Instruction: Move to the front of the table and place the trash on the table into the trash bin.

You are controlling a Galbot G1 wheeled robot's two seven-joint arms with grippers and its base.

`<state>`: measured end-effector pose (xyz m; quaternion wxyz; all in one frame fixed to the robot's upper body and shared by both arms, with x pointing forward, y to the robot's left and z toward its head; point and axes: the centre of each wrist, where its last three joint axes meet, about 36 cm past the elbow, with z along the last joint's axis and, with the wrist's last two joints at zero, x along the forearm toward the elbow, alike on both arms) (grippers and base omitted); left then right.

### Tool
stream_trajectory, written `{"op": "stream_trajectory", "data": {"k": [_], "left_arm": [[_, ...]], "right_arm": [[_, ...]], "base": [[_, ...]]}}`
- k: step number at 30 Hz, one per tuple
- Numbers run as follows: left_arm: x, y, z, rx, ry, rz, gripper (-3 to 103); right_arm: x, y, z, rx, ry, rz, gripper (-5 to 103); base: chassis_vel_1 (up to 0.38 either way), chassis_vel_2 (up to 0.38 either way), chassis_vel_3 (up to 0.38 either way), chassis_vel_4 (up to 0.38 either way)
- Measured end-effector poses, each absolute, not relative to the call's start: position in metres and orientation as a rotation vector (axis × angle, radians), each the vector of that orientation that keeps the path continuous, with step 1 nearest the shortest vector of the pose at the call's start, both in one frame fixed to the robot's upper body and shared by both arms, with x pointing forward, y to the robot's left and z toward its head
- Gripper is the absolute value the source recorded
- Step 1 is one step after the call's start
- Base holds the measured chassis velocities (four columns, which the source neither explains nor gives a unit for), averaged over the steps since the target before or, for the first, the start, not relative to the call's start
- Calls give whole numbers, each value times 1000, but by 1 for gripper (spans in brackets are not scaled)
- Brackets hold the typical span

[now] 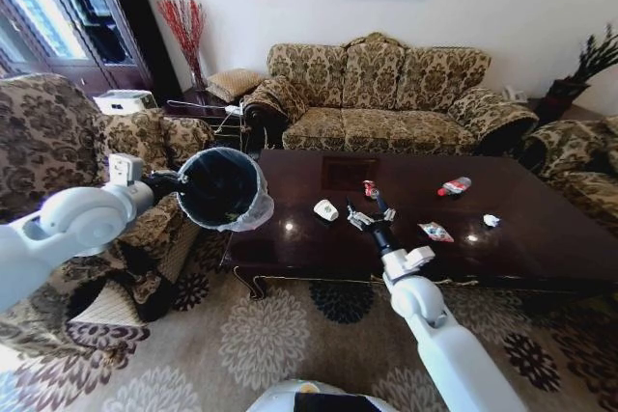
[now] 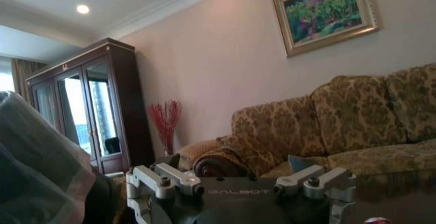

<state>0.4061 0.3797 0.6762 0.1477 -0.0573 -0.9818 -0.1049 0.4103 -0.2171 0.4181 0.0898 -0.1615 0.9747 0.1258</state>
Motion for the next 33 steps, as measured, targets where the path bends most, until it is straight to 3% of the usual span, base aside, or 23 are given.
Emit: {"op": "stream_trajectory", "data": {"k": [18,33], "left_arm": [[382,349,671,-307,-2812,-254,0],[387,359,663,-273,-2806,-228,0]], "right_arm": [[494,-172,298,-381,3196,301,100],[536,-150,290,-418,3247,274,98]], "base": [[-30,28,27,-30],[0,0,0,0]]}}
